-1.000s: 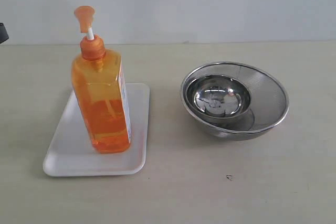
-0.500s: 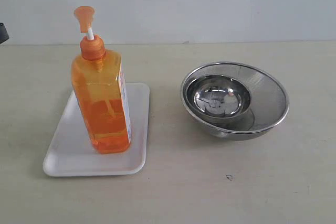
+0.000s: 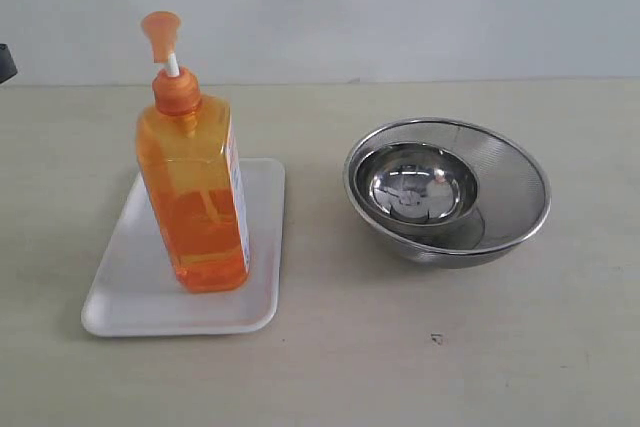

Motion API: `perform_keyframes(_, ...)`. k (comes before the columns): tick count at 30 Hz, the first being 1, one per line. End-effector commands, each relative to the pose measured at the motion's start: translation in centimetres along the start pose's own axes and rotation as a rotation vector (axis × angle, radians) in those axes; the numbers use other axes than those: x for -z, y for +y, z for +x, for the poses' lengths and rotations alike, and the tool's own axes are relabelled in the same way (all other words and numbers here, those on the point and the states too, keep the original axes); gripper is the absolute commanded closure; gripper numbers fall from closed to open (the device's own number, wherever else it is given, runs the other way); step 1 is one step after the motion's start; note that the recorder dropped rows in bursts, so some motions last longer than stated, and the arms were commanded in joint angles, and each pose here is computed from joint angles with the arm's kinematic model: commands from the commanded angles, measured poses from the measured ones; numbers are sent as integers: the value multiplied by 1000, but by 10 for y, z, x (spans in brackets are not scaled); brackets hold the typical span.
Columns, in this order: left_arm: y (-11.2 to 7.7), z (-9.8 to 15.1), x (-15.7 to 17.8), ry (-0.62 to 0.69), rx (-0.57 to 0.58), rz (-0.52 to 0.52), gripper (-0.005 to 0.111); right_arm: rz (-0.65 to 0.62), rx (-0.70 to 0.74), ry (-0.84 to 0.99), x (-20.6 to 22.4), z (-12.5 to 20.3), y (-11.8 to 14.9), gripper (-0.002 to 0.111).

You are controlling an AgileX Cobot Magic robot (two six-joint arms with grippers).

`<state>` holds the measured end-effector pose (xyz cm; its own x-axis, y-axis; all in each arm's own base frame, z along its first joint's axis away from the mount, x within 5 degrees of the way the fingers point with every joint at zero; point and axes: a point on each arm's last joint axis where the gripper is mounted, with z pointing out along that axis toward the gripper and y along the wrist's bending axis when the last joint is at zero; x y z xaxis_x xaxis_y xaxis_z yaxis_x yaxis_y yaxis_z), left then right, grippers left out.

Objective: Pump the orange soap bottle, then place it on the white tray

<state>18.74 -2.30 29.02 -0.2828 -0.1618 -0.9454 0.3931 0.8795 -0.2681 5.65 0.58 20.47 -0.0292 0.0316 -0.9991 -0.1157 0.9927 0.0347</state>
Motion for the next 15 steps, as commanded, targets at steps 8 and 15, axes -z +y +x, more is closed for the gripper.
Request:
perform_keyframes(8,0,0,1,-5,8,0,102,60,36,227,3,22,-6,109)
perform_keyframes(15,0,0,1,-5,8,0,102,-11,99,231,3,23,0,109)
